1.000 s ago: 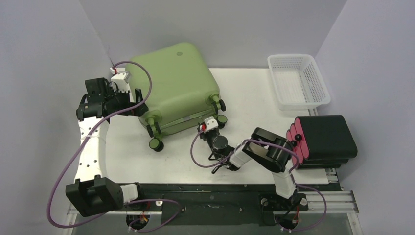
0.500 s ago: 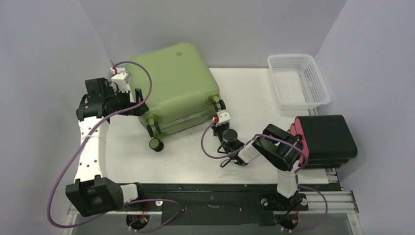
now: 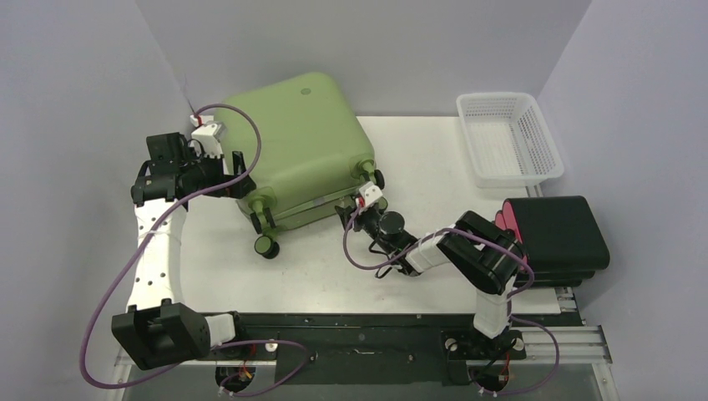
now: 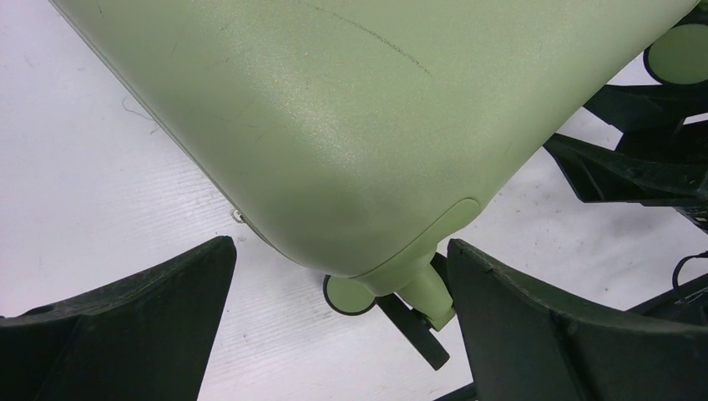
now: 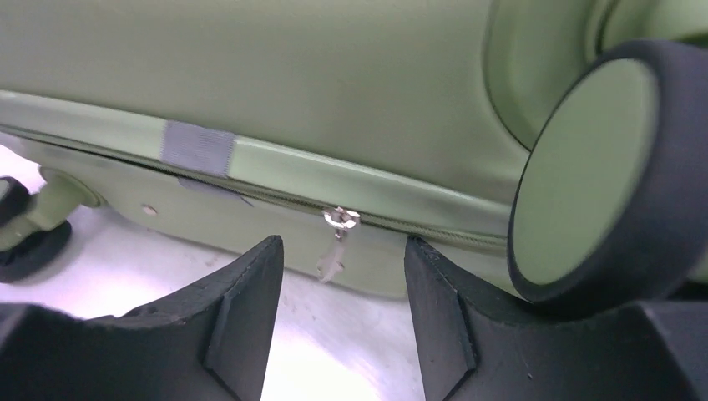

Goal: Open, take out, and arrange the luggage
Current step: Unzip the luggage at the center of the board.

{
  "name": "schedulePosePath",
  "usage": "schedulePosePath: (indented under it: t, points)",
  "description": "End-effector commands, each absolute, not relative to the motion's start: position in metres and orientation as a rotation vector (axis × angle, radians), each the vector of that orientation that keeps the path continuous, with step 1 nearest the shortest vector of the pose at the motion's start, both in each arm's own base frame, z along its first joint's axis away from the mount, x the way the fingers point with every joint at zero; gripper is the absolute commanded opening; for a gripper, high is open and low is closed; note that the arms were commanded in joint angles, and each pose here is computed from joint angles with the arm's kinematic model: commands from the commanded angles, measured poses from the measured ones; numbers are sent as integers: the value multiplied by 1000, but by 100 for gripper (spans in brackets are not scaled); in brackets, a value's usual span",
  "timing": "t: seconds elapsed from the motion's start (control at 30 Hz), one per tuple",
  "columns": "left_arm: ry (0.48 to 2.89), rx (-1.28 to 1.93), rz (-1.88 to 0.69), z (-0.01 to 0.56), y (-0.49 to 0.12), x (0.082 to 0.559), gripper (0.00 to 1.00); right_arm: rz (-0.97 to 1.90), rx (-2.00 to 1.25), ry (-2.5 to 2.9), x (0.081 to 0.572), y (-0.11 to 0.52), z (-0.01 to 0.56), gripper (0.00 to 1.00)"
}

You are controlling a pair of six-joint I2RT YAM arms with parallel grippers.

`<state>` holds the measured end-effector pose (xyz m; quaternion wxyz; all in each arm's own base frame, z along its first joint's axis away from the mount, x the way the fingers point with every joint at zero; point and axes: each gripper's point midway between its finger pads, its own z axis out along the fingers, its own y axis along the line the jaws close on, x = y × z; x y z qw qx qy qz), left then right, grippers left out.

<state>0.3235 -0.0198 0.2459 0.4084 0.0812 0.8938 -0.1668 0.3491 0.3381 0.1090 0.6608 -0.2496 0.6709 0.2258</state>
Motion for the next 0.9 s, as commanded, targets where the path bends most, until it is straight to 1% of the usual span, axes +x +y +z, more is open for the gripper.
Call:
schedulePosePath:
  t: [0.0, 0.17, 0.23, 0.27, 0.3, 0.33, 0.37, 0.4, 0.43, 0.5, 0.63, 0.73, 0.87]
  points:
    - [2183, 260, -427, 266, -26, 324, 96, 647, -545, 1465, 351, 368, 132, 51]
    - [2186, 272, -416, 267, -25, 324, 96, 631, -542, 1475, 364, 380, 125, 48]
    - [2185, 277, -418, 268, -26, 325, 96, 606, -533, 1504, 370, 379, 118, 45]
    - [2186, 279, -420, 267, -26, 325, 96, 591, -528, 1515, 372, 377, 116, 40]
    - [2187, 282, -421, 267, -27, 325, 96, 574, -515, 1523, 375, 374, 114, 38]
    - [2189, 285, -422, 266, -27, 325, 96, 565, -501, 1528, 377, 370, 113, 33]
    - [2190, 288, -422, 266, -28, 325, 96, 561, -498, 1532, 377, 369, 113, 25]
    - [2190, 294, -424, 265, -29, 326, 96, 546, -485, 1543, 379, 365, 111, 20]
    - [2194, 295, -426, 265, -29, 326, 96, 534, -476, 1548, 380, 363, 112, 9]
    - [2193, 305, -433, 267, -31, 326, 96, 498, -460, 1573, 383, 357, 110, 0]
    - [2166, 344, -466, 279, -40, 325, 96, 433, -442, 1576, 383, 341, 112, 0]
    - [2115, 397, -483, 302, -54, 328, 96, 388, -433, 1580, 383, 328, 115, 0]
    - [2051, 513, -552, 329, -93, 336, 96, 385, -394, 1627, 387, 313, 117, 0]
